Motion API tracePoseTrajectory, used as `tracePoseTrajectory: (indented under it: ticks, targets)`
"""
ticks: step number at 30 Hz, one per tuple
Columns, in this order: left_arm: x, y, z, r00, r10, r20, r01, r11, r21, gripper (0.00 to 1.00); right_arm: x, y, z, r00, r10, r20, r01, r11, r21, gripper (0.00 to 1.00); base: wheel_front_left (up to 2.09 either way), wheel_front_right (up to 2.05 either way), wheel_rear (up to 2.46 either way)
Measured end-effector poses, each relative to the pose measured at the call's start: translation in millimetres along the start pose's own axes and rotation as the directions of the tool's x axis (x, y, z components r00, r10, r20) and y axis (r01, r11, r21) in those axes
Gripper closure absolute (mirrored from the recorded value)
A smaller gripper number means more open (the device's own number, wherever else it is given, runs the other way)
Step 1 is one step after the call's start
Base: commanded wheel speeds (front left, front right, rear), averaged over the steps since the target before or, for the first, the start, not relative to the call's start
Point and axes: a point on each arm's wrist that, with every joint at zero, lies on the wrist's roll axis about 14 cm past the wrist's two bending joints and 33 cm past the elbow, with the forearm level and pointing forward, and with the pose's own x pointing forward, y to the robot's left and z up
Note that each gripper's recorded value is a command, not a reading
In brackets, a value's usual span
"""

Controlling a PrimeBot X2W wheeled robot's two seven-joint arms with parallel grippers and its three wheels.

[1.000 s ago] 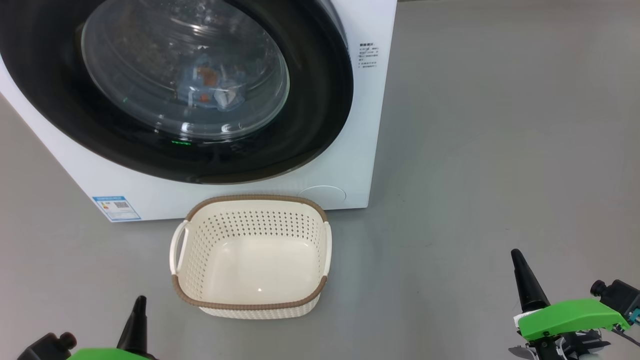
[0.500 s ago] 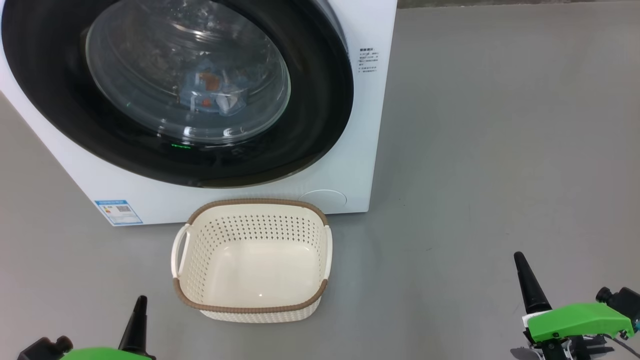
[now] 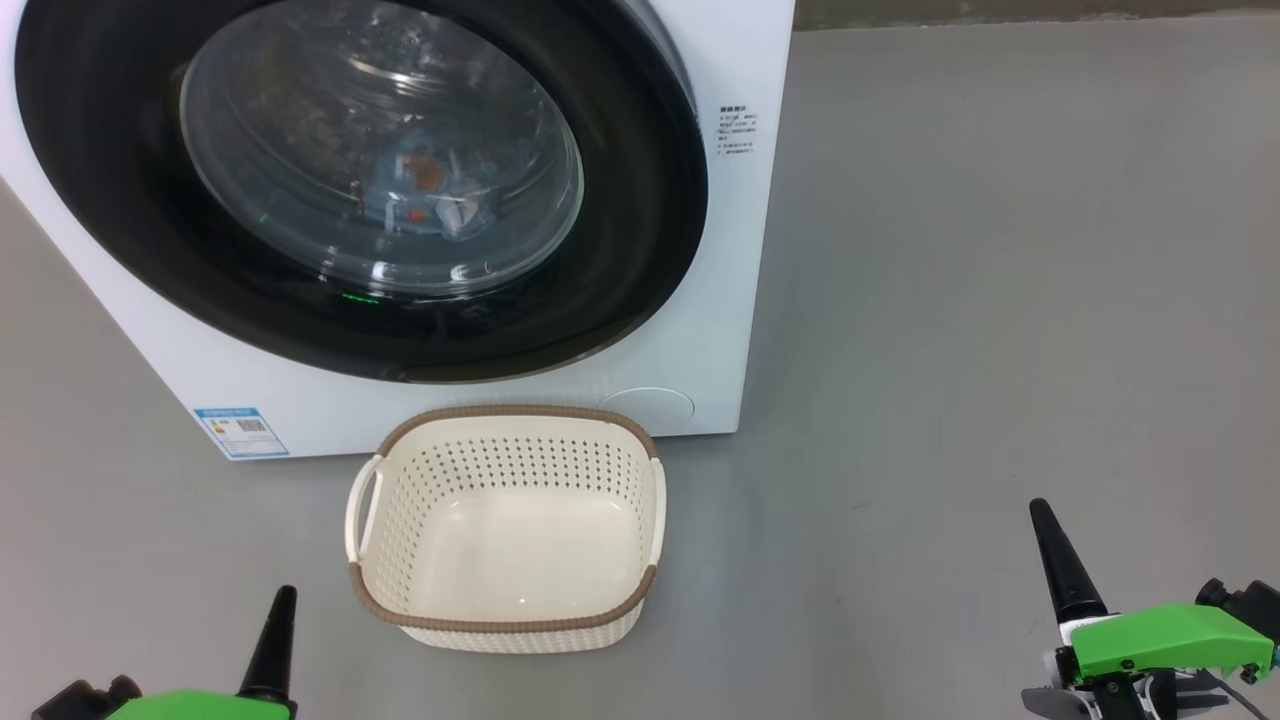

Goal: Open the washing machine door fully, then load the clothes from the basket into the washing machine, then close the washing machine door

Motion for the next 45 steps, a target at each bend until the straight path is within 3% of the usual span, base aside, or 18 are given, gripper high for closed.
tracePoseTrajectory:
  ticks: [21,36,45]
  targets:
    - [-1.4,-9.5,4.6,1.000,-0.031,0.005,0.031,0.978,-0.206,1.00,-1.6,15.1,5.2,0.999,0.050,0.004,-0.049,0.979,0.196,1.00,0.00,0.00,0.00]
    - [-0.8,-22.2,9.5,0.997,-0.075,0.017,0.076,0.932,-0.355,1.00,-7.0,21.2,7.5,0.997,0.080,0.007,-0.077,0.939,0.334,1.00,0.00,0.00,0.00]
    - [-0.9,-22.6,11.1,0.997,-0.077,0.022,0.080,0.927,-0.367,1.00,-7.3,22.5,8.3,0.996,0.084,0.013,-0.083,0.930,0.359,1.00,0.00,0.00,0.00]
